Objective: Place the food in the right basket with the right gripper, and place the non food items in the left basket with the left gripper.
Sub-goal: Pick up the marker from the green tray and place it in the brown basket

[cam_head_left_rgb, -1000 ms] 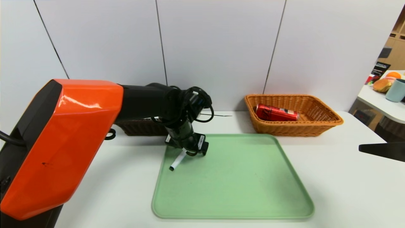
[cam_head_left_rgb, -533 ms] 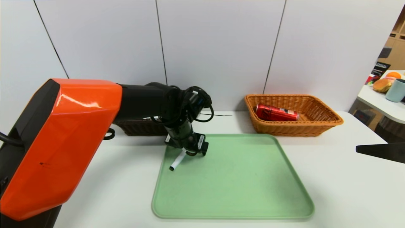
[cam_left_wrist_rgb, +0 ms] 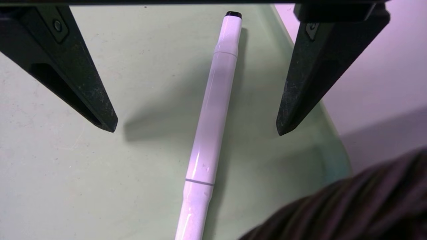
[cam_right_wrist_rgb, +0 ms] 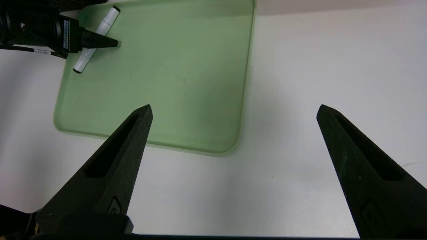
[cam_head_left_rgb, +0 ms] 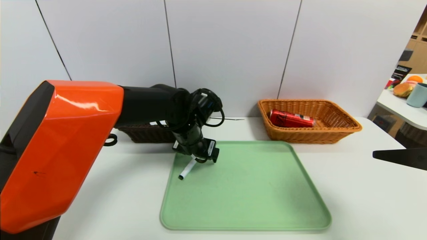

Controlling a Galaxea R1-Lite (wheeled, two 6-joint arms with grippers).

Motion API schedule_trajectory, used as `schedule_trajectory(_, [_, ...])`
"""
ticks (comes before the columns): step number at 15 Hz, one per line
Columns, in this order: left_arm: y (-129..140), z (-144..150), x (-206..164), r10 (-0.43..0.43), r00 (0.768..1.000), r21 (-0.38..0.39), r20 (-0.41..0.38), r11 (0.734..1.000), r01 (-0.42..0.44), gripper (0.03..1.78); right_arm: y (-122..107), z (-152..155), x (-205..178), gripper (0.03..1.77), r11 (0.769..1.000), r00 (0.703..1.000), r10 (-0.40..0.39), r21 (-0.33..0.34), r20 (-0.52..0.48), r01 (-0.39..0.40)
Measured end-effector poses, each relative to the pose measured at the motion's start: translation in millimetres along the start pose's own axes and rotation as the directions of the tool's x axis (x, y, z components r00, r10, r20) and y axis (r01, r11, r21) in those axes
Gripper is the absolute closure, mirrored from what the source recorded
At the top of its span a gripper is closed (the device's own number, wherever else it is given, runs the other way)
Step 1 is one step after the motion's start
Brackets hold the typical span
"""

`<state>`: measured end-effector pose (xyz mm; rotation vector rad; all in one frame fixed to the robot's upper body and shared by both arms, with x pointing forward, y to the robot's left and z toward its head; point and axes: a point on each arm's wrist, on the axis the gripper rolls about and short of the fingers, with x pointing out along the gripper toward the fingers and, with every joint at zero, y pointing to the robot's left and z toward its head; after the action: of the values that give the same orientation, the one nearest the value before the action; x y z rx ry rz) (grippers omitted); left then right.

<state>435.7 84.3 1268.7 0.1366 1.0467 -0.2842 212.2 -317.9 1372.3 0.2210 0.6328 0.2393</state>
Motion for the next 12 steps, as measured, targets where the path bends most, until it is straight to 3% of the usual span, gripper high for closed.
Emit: schedule_trajectory(12, [1.3, -5.2, 2.7, 0.008, 1.000, 0.002, -0.018, 1.000, -0.008, 0.12, 0.6, -0.9, -4.0, 0.10, 1.000, 1.000, 0.003, -0.003, 0.013, -0.003])
